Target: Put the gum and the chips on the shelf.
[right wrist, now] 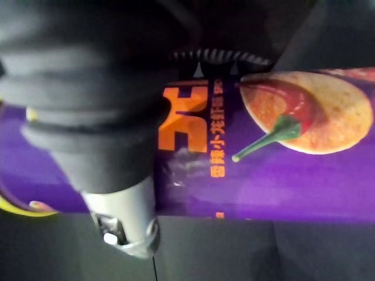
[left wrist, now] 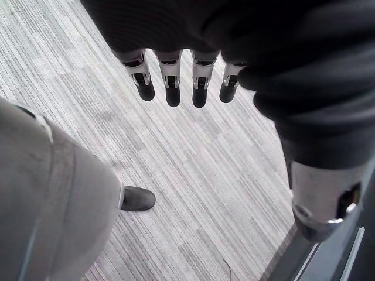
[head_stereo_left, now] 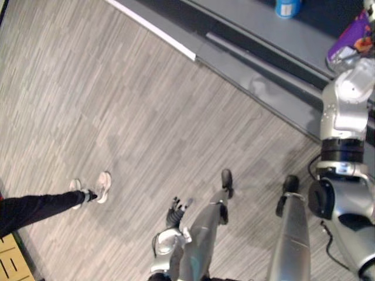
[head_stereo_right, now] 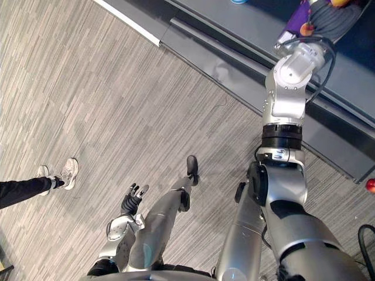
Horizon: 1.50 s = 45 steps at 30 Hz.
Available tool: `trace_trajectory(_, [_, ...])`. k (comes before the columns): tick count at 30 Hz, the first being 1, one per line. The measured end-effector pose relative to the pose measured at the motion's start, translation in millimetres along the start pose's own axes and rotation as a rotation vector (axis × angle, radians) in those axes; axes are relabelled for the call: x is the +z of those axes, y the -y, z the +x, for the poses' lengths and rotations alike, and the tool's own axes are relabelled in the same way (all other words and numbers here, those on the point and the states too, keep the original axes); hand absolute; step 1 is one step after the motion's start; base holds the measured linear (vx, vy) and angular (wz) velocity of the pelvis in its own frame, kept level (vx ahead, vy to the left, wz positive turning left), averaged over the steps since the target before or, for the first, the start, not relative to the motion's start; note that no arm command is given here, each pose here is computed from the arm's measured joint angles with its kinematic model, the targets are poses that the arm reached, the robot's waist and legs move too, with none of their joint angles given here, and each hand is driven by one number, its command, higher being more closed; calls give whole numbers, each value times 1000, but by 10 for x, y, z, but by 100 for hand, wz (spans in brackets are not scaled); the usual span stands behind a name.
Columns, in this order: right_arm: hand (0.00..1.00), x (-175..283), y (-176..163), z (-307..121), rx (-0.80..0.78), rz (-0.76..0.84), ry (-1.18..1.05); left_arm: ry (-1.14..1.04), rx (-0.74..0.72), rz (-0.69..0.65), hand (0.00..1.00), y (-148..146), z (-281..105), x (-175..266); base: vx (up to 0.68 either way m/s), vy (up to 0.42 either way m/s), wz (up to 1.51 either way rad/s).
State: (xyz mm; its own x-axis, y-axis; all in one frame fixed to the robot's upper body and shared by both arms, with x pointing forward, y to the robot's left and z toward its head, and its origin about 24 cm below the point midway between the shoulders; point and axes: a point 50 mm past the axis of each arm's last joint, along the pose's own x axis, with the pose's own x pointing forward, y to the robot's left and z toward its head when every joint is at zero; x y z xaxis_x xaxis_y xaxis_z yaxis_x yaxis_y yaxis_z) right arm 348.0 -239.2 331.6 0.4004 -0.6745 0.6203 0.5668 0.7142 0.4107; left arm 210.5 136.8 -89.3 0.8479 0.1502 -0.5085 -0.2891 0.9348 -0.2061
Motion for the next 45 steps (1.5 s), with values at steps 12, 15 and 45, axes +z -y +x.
trace_trajectory(12, [100,123,76,148,-37,-73,79,14,-20,7,0,43,-4,17,-49,-3,0])
trace_trajectory(15, [100,156,73,162,-44,-99,106,19,-24,5,0,51,-3,30,-59,3,1])
trace_trajectory(45, [0,-146,-93,-91,10,-158,16,41,-54,-25,0,120,-8,85,-55,12,-3])
